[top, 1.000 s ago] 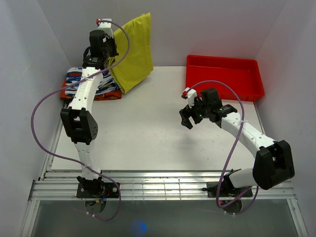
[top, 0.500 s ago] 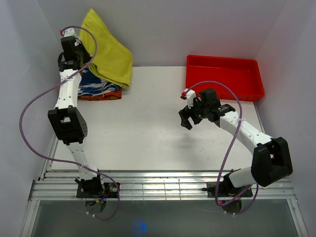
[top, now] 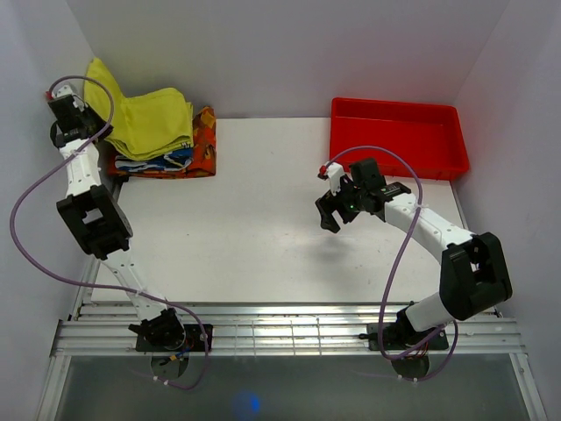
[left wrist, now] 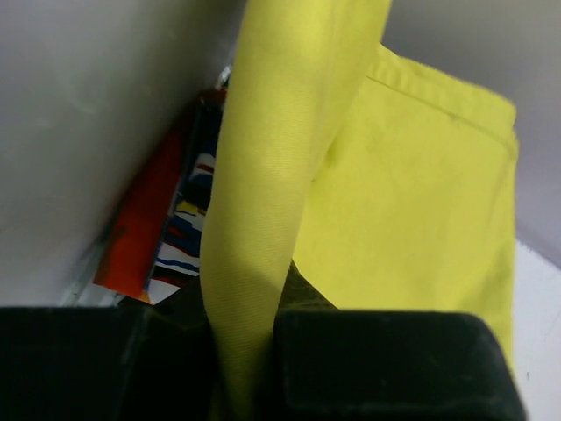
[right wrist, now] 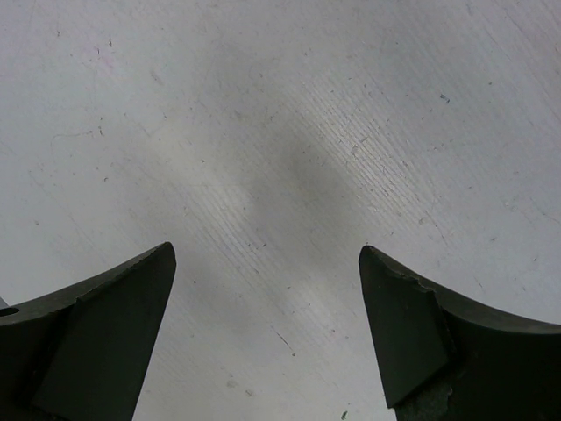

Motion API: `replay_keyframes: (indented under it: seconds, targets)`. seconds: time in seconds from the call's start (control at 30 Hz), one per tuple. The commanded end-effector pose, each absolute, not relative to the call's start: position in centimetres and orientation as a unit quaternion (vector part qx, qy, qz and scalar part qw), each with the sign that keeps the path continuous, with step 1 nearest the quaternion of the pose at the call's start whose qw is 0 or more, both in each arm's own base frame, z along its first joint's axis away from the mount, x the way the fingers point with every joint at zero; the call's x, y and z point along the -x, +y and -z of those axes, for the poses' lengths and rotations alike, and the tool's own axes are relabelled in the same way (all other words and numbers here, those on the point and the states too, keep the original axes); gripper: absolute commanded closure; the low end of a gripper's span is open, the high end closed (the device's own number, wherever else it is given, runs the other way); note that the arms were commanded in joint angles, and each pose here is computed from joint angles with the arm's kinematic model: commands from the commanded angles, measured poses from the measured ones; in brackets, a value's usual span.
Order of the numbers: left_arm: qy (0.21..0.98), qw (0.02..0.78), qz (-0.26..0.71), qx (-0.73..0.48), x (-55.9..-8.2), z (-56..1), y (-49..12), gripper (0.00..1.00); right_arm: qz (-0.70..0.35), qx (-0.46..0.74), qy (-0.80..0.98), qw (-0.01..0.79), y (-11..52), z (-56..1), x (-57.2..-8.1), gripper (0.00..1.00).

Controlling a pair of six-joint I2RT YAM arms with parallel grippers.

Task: Fold and stack the trousers
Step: Neatly place the folded trousers to the corner

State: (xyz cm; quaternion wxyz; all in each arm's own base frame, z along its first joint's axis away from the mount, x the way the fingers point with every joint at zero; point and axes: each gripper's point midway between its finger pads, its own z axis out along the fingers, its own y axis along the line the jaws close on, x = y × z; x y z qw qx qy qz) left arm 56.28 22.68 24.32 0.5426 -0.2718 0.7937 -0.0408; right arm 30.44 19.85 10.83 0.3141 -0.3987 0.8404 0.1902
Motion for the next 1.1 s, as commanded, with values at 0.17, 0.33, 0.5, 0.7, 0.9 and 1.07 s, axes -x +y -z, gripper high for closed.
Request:
replay_keyframes:
  seconds: [0.17,0.33,0.5,0.7,0.9,1.07]
  targets:
    - [0.841,0.489,0.137,0.185,-58.7,-16.9,18.5,1.0,-0.193,0.402,0.837,0.317,20.1,-11.8,-30.9,0.1]
    - [0.851,0.473,0.163,0.159,-59.5,-13.9,17.8,1.0,-0.192,0.403,0.839,0.311,20.0,-11.6,-30.7,0.1]
    - [0.847,0.491,0.172,0.113,-60.4,-14.6,17.4,1.0,-0.184,0.404,0.842,0.306,19.6,-11.2,-30.5,0.1]
    - [0.835,0.524,0.162,0.047,-60.2,-19.5,14.7,1.0,-0.182,0.405,0.84,0.311,19.5,-11.1,-30.6,0.1]
    - [0.804,0.533,0.262,0.01,-59.3,-23.1,10.7,1.0,-0.182,0.403,0.838,0.318,19.6,-11.5,-30.8,0.1]
    - [0.826,0.528,0.177,0.085,-59.1,-21.5,15.2,0.94,-0.17,0.406,0.839,0.321,19.0,-11.4,-30.4,0.1]
